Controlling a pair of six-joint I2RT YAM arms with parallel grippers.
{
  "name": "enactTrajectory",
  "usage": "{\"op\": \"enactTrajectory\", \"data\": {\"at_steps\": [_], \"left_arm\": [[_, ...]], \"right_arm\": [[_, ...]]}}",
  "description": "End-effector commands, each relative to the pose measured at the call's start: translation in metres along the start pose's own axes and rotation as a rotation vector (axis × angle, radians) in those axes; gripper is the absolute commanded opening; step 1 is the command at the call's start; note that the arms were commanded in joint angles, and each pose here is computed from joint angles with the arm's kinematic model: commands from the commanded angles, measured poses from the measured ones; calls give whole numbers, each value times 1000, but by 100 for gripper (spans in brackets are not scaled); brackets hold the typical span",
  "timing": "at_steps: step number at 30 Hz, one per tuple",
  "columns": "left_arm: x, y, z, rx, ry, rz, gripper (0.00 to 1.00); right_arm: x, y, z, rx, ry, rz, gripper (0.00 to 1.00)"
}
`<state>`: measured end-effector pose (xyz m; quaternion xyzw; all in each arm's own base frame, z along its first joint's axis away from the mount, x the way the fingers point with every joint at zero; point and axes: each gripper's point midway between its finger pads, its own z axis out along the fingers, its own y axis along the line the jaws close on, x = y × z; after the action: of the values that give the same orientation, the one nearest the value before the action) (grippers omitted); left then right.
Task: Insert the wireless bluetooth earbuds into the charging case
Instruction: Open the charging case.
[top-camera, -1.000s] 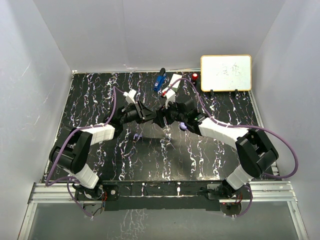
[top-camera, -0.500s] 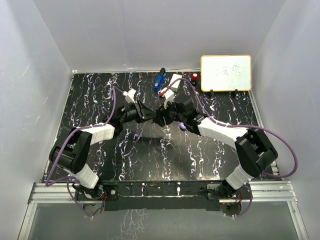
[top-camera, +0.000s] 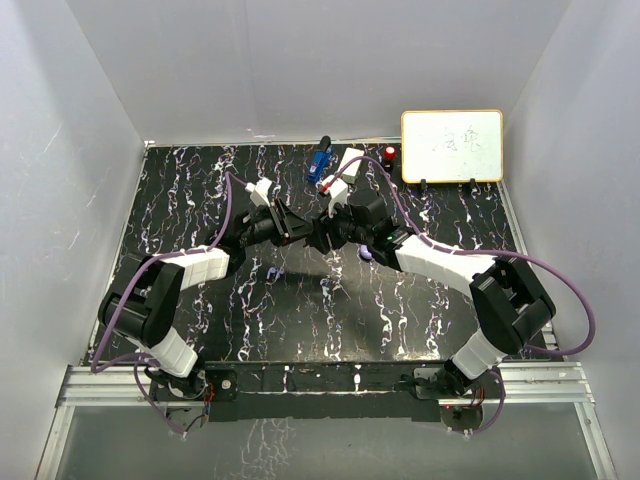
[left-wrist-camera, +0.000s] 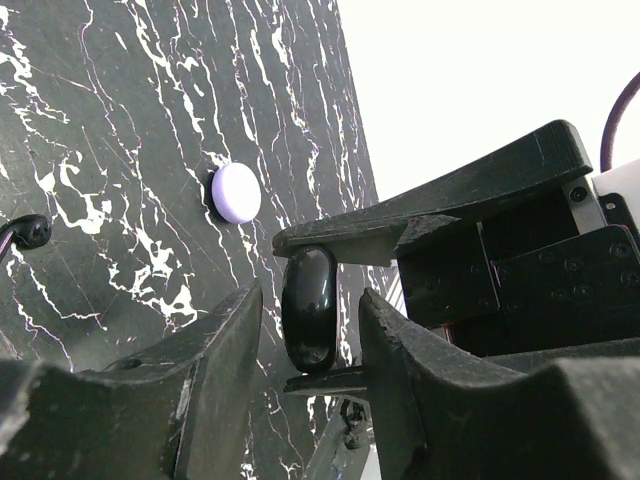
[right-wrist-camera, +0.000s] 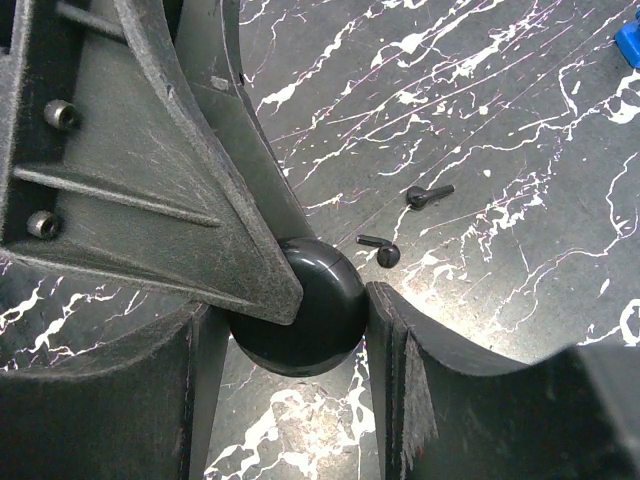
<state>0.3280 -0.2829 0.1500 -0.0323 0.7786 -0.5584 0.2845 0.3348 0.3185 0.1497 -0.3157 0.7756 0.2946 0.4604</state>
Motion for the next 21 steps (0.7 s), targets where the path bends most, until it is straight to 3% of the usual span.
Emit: {"op": "enactTrajectory", "data": {"at_steps": [1, 7, 21], "left_arm": [[-13, -23, -4, 47, -31, 49, 41], [-13, -21, -5, 40, -39, 46, 33], [-13, -21, -7, 37, -44, 49, 32]], "right_arm": [[-28, 0, -2, 11, -75, -31, 18], [-26, -1, -2, 16, -72, -32, 18], [-26, -2, -4, 25, -78, -30, 17]]}}
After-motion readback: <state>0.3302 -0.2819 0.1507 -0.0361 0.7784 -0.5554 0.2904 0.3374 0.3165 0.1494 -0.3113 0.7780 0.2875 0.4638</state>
